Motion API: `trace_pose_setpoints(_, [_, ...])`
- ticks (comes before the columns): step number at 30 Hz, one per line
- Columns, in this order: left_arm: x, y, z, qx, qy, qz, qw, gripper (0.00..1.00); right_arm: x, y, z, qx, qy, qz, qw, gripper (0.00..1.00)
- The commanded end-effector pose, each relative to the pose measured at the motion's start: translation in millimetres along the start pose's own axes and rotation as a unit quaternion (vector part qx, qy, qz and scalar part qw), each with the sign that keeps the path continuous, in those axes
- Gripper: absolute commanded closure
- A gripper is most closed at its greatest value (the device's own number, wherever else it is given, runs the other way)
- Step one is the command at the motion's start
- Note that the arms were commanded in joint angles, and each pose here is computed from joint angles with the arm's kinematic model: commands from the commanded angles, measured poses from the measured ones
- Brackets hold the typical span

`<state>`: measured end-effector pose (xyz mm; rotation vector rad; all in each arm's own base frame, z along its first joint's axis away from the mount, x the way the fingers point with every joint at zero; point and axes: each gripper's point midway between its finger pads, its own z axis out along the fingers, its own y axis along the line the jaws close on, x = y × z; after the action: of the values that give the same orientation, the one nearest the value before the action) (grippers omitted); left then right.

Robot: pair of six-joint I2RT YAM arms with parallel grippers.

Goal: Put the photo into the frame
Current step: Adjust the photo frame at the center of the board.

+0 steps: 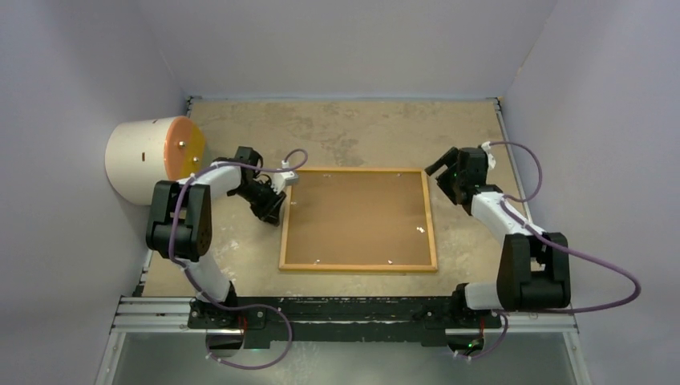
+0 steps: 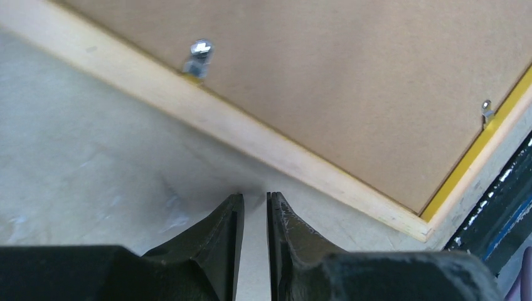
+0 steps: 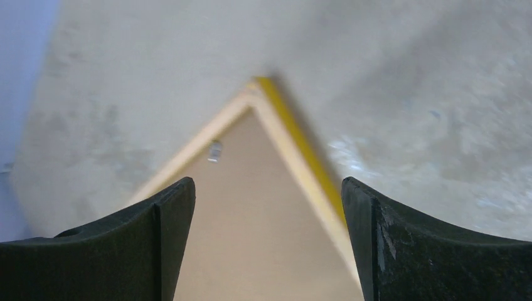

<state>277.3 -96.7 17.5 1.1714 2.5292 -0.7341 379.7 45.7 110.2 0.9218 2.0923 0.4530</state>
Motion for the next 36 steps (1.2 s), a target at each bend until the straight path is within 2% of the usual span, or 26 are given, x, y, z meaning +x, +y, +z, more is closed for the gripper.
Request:
trace_pose_setpoints(1, [24.2, -11.1, 18.5, -0.010, 0.059, 0.043, 0.997, 0.76, 33.9, -51.1, 11.5, 0.067, 0.057, -0.026, 0.996, 0.12])
trace_pose_setpoints(7, [25.9, -30.9, 27.7, 0.001, 0.078, 0.069, 0.995, 0.76, 57.0, -29.3, 42.5, 0.016, 0.110, -0.028, 0.993, 0.16])
trace_pose_setpoints(12, [16.1, -49.1, 37.1, 0.017, 0.083, 0.092, 0.992, 0.76, 96.2, 38.8, 72.7, -0.036, 0.170, -0.077, 0.982, 0.17])
trace_pose_setpoints(17, [-3.1, -83.9, 52.8, 0.047, 0.091, 0.143, 0.984, 0.65, 145.8, 139.5, 94.4, -0.126, 0.227, -0.134, 0.956, 0.17])
trace_pose_setpoints(20, [-12.6, -104.7, 58.3, 0.068, 0.096, 0.171, 0.978, 0.54, 151.7, 191.0, 104.4, -0.143, 0.222, -0.182, 0.947, 0.15])
trace_pose_setpoints(23, [-15.1, -117.4, 53.2, 0.090, 0.099, 0.190, 0.973, 0.41, 141.5, 201.3, 108.8, -0.130, 0.208, -0.184, 0.952, 0.11])
trace_pose_setpoints(25, [-13.0, -121.2, 44.4, 0.096, 0.104, 0.203, 0.969, 0.35, 113.7, 207.2, 108.6, -0.127, 0.166, -0.193, 0.959, 0.07])
trace_pose_setpoints(26, [-11.7, -123.1, 39.4, 0.098, 0.108, 0.212, 0.966, 0.27, 99.7, 206.8, 107.0, -0.120, 0.148, -0.199, 0.961, 0.04])
trace_pose_setpoints(27, [-10.8, -124.1, 33.1, 0.097, 0.112, 0.218, 0.965, 0.25, 84.8, 205.8, 104.6, -0.113, 0.131, -0.204, 0.964, 0.02])
trace_pose_setpoints(32, [-34.6, -111.8, -14.0, 0.066, 0.091, 0.230, 0.967, 0.20, 19.7, 175.4, 79.3, -0.068, 0.064, -0.198, 0.976, 0.01])
trace_pose_setpoints(36, [-65.0, -70.0, -51.6, 0.009, 0.050, 0.211, 0.976, 0.20, 13.1, 135.2, 46.8, -0.046, 0.055, -0.175, 0.982, 0.01])
